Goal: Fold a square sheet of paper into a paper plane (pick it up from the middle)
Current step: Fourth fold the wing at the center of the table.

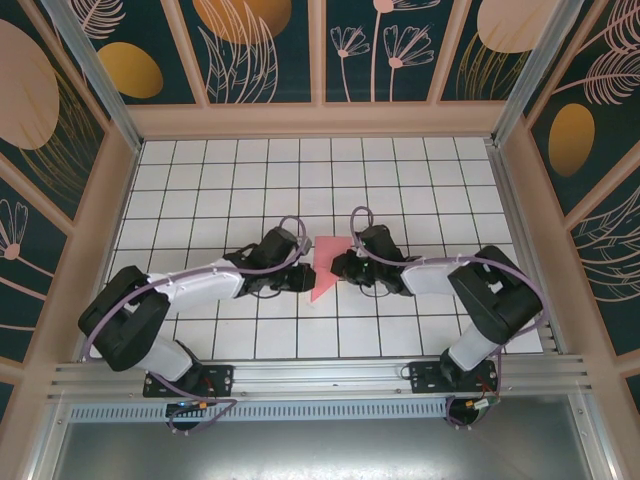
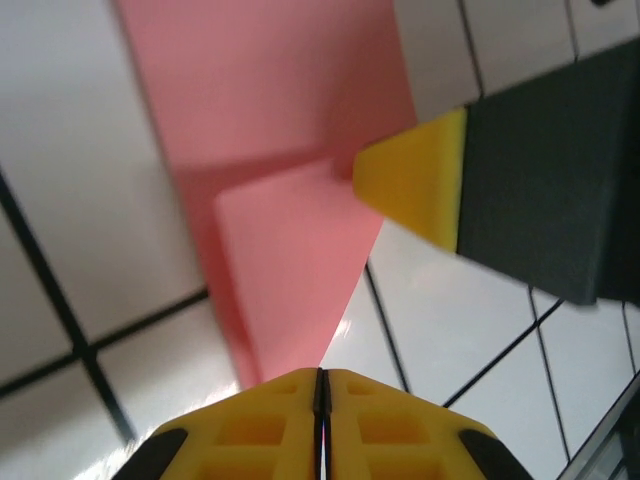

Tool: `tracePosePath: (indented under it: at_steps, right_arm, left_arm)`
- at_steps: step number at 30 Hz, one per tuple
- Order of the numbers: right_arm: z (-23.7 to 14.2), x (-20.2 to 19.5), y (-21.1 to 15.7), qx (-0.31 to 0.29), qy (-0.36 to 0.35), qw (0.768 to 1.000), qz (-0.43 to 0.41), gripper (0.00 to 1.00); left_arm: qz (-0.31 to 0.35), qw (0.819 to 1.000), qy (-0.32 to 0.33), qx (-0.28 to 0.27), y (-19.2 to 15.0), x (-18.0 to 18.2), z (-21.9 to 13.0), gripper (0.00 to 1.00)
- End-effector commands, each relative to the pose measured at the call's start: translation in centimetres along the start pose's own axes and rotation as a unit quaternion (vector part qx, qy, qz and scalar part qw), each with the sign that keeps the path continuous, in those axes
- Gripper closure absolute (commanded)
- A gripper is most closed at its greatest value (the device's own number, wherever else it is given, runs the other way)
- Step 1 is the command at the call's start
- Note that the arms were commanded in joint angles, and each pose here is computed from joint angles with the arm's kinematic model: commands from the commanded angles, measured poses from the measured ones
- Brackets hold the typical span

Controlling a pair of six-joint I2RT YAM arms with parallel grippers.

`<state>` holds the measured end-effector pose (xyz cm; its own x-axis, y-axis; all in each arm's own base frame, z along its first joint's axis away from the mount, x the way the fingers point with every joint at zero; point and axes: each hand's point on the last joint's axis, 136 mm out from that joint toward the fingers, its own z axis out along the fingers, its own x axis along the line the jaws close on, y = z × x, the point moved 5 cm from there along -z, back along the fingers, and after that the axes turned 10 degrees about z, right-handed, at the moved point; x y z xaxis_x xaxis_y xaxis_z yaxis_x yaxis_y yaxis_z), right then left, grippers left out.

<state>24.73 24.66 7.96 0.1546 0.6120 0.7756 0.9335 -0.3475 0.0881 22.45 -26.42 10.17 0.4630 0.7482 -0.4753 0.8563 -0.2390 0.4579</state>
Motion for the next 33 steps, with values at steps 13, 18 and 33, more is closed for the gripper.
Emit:
tracePosePath:
  at_steps: [13, 18, 33]
  right_arm:
    - [-4.0, -1.9, 0.8, -0.035, 0.017, 0.998, 0.049, 0.57]
    - [-3.1, -1.1, 1.1, -0.018, 0.041, 0.998, 0.047, 0.55]
    - [-0.3, 0.4, 1.9, 0.018, 0.057, 0.998, 0.027, 0.63]
  left_arm:
    - [0.01, 0.998, 0.055, 0.005, 1.4, 1.6, 2.9, 0.89]
    - [0.007, 0.998, 0.063, 0.006, 1.2, 1.9, 2.9, 0.89]
    - [0.006, 0.999, 0.031, -0.008, 1.4, 0.8, 1.7, 0.8]
